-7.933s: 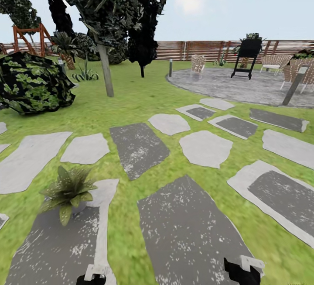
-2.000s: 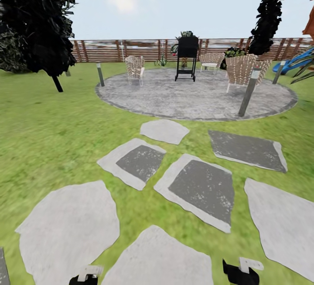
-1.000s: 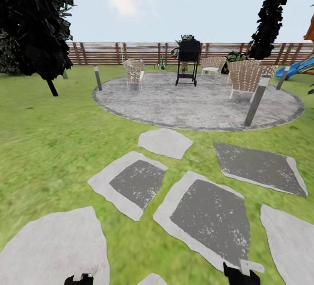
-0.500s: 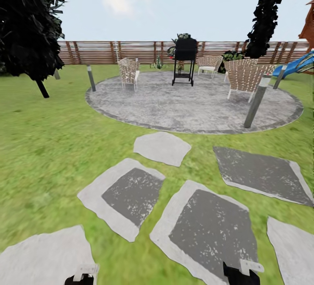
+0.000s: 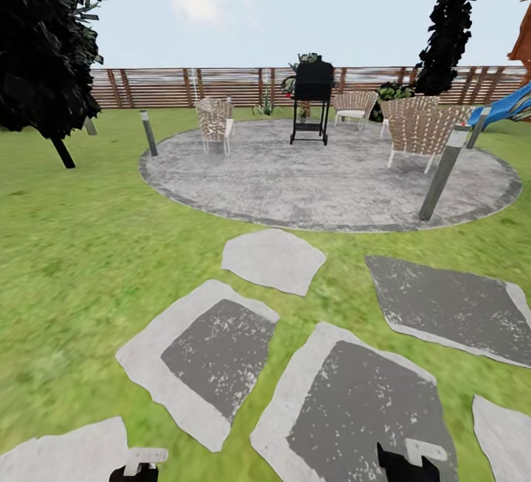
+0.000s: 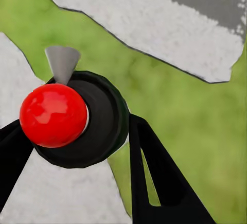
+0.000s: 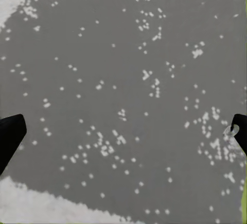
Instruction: Pick up the pesticide atomizer in the garden and spray insectifuge to fully cover both potted plants in the garden.
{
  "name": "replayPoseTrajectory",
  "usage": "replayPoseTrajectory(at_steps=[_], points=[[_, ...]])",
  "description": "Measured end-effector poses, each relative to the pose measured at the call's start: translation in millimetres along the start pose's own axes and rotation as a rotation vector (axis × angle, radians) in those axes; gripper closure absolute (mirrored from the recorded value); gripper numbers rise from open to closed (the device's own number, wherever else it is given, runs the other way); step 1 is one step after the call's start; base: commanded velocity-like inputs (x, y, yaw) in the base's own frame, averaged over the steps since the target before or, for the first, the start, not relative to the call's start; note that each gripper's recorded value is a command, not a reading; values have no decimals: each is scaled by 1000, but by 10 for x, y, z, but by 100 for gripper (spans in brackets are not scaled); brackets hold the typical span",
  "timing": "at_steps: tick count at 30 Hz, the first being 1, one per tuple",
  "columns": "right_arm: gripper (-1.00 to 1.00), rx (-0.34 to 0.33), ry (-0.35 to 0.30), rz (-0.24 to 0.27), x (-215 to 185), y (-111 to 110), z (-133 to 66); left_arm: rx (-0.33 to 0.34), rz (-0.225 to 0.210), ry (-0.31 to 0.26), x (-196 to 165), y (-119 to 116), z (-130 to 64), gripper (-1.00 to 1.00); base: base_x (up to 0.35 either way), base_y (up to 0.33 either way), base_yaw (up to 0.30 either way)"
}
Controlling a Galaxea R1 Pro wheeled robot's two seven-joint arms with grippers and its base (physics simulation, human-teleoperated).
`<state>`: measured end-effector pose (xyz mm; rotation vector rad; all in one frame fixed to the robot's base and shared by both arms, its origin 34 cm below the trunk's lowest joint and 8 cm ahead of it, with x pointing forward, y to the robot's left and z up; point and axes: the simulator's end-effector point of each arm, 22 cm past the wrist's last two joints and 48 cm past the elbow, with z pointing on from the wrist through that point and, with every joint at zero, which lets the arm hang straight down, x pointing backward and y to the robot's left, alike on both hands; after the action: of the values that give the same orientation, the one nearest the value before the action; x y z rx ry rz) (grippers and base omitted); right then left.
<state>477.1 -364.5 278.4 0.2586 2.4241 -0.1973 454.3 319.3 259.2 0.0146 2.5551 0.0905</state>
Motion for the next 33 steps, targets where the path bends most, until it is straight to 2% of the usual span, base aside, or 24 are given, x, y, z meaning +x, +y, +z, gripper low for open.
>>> replayPoseTrajectory(at_steps=[33], points=[[-100, 0, 0, 0, 0, 0, 0, 0, 0, -2, -3, 1, 0, 100, 336, 0, 0]])
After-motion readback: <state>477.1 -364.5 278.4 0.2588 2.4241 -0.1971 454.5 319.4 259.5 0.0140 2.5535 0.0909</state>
